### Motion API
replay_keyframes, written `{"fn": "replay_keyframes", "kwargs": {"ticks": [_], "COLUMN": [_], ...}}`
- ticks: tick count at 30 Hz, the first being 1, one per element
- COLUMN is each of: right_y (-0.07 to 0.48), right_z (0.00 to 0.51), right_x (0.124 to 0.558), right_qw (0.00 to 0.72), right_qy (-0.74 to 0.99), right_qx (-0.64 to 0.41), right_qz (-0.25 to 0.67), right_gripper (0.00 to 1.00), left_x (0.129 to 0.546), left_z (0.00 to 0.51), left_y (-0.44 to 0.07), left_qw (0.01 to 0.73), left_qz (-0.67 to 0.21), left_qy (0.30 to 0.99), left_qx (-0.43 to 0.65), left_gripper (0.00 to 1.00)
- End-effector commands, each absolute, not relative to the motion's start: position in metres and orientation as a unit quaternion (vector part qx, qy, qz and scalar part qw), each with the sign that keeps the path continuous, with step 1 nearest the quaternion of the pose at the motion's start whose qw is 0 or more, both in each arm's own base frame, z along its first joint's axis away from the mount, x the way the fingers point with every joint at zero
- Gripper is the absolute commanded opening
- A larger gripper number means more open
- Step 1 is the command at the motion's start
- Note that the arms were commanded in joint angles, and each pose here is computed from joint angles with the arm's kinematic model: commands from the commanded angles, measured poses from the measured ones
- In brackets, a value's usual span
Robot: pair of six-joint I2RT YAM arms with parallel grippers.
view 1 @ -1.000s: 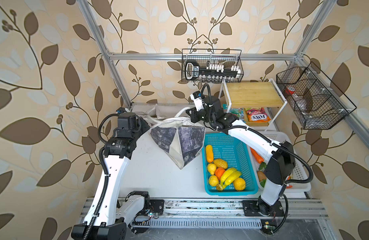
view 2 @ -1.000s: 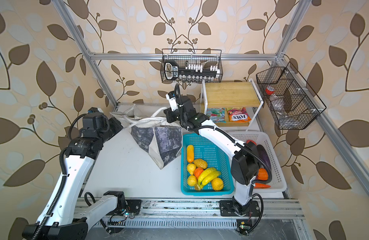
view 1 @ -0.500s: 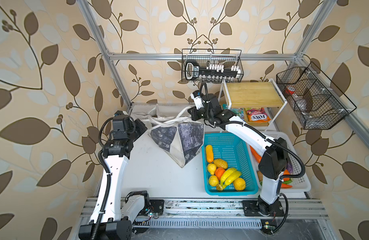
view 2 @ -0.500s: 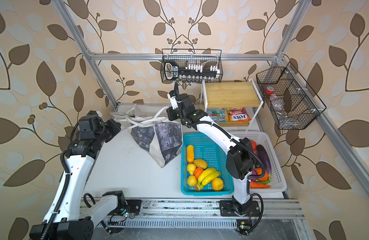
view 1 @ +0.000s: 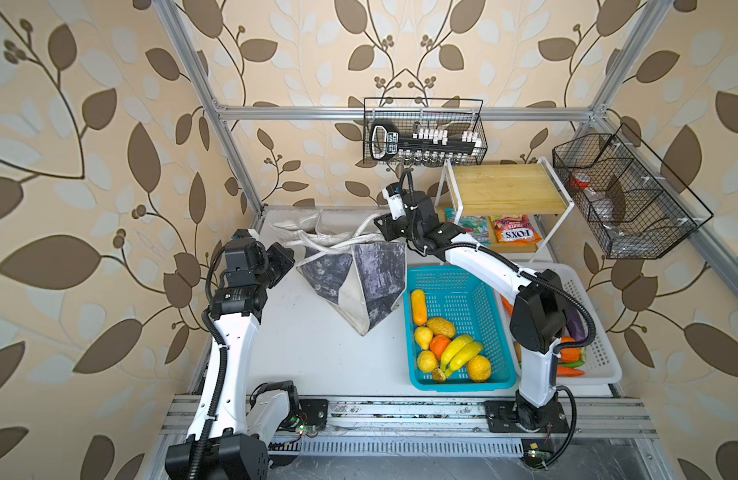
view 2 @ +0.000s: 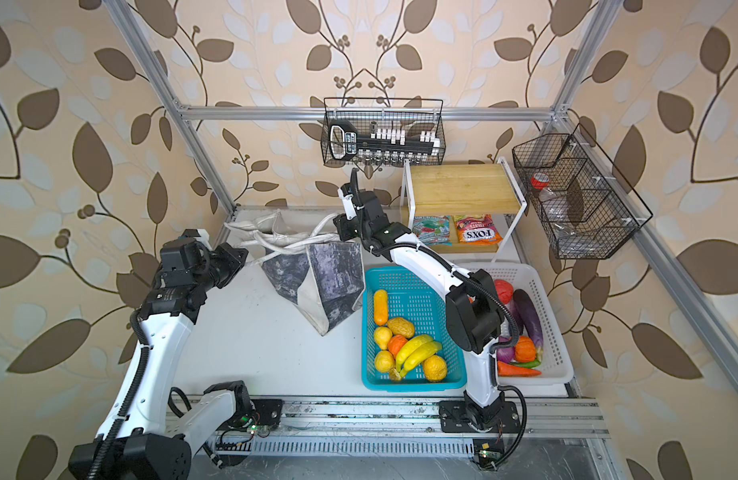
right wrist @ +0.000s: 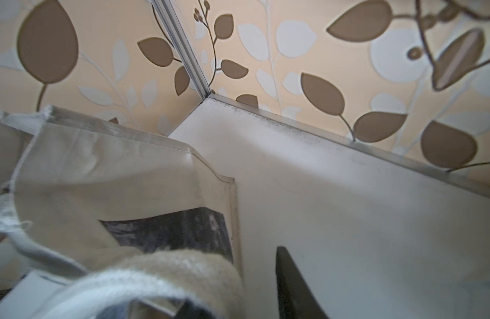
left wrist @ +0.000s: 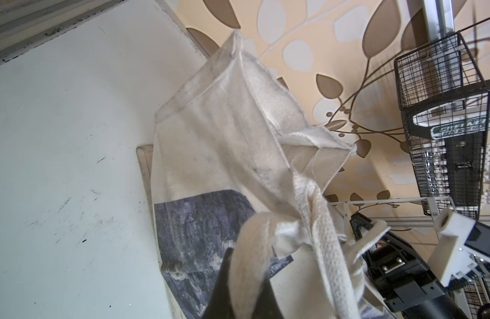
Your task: Place the food into the grocery bag and tie it
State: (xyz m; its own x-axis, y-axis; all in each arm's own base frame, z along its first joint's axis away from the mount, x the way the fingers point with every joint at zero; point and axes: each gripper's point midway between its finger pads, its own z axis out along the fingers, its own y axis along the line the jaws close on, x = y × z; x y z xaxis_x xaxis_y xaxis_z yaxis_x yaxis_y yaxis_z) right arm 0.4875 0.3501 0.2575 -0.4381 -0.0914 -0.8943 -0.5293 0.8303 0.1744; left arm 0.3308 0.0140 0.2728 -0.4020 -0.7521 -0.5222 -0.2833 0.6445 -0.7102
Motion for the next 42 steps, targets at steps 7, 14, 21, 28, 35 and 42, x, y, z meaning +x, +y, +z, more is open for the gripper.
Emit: {"fn": "replay_keyframes", "kwargs": {"ticks": [7,14,21,28,35,42], "right_y": [0.367,0.395,0.407,0.42,0.444,0.411], "right_z": [0.301,0.314,0.332,0.331,0.325,0.327], "right_x": [0.483,0.453,0.426,0.412,0.379,0.407], "right_qw": [0.586,0.623,0.657,0.656,0.646,0.636], "right_qy": [0.758,0.687,0.626,0.597,0.542,0.614], "right_qx": [-0.261,-0.364,-0.403,-0.442,-0.528,-0.45], "right_qz": [0.12,0.084,0.114,0.133,0.101,0.124], "right_gripper": [0.7,0.8,0.99,1.0,0.41,0.0], "left_x": [0.337,0.338,0.34,0.34,0.34,0.334], "left_z": [0.281,0.281,0.279,0.277,0.281,0.274], "left_y": [0.017,0.015,0.014,0.013,0.012,0.035], "left_qw": [0.45,0.448,0.443,0.439,0.437,0.435], "left_qz": [-0.273,-0.279,-0.283,-0.284,-0.287,-0.237], "left_qy": [0.789,0.787,0.789,0.791,0.791,0.782], "left_qx": [-0.317,-0.318,-0.318,-0.317,-0.316,-0.378], "left_gripper": [0.0,0.0,0.0,0.0,0.0,0.0]}}
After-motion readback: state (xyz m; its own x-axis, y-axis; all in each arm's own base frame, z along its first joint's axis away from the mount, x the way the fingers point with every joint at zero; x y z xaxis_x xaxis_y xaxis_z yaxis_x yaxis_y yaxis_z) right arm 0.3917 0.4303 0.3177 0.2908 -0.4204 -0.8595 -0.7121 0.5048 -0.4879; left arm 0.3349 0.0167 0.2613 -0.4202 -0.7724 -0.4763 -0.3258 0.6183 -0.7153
